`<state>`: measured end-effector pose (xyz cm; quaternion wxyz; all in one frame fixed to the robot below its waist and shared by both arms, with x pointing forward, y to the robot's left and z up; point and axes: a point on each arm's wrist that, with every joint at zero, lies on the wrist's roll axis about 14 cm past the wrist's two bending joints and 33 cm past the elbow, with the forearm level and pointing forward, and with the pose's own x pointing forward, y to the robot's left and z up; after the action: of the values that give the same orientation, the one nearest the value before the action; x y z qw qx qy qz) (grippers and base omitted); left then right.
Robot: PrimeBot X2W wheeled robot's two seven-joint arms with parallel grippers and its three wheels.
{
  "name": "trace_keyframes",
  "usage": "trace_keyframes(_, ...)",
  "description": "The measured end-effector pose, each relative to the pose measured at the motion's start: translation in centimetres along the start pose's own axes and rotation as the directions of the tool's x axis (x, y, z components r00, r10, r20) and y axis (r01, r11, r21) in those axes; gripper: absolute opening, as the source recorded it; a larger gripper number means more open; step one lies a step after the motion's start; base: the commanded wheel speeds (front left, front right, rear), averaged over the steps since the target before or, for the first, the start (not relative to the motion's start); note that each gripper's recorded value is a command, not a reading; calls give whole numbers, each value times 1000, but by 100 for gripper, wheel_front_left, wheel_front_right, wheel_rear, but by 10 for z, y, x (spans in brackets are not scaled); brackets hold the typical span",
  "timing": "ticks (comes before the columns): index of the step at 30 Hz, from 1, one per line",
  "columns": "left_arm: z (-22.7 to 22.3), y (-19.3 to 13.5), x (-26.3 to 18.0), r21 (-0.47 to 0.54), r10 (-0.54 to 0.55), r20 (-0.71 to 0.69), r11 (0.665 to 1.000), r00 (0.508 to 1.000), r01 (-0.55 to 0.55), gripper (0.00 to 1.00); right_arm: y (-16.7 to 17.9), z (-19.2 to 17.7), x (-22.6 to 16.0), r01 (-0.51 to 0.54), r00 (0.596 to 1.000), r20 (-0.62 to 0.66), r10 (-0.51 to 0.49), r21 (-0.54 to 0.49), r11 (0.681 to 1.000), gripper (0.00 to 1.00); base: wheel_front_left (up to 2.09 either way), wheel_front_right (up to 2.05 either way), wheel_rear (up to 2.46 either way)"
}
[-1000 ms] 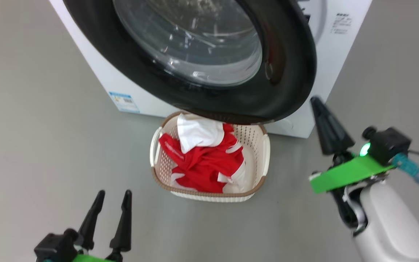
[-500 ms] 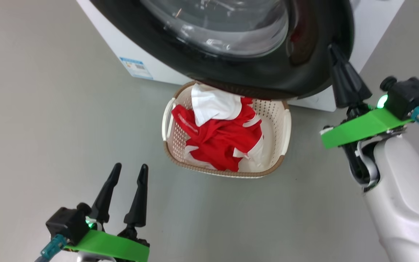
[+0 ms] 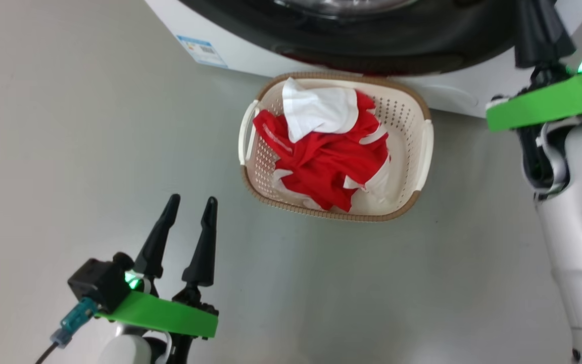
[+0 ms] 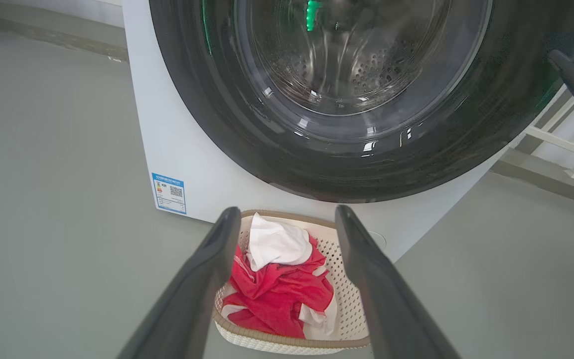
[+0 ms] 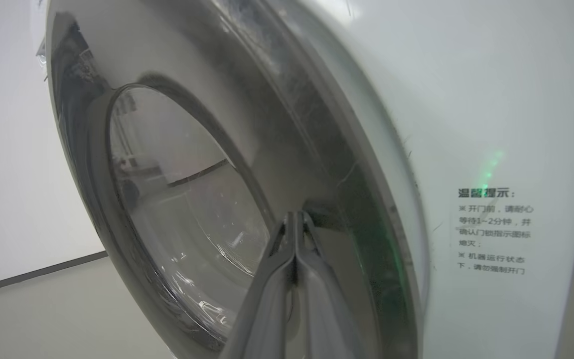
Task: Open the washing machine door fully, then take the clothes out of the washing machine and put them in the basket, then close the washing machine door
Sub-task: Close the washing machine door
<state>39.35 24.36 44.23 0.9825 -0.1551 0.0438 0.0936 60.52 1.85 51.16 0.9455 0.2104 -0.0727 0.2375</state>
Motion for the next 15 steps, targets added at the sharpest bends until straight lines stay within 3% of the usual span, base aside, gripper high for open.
trace_keyframes(15, -6, -2, 11, 3, -5, -15, 1000, 1000, 5, 100, -16, 1, 19, 49, 998, 47, -51, 39, 998, 0, 0, 0, 0)
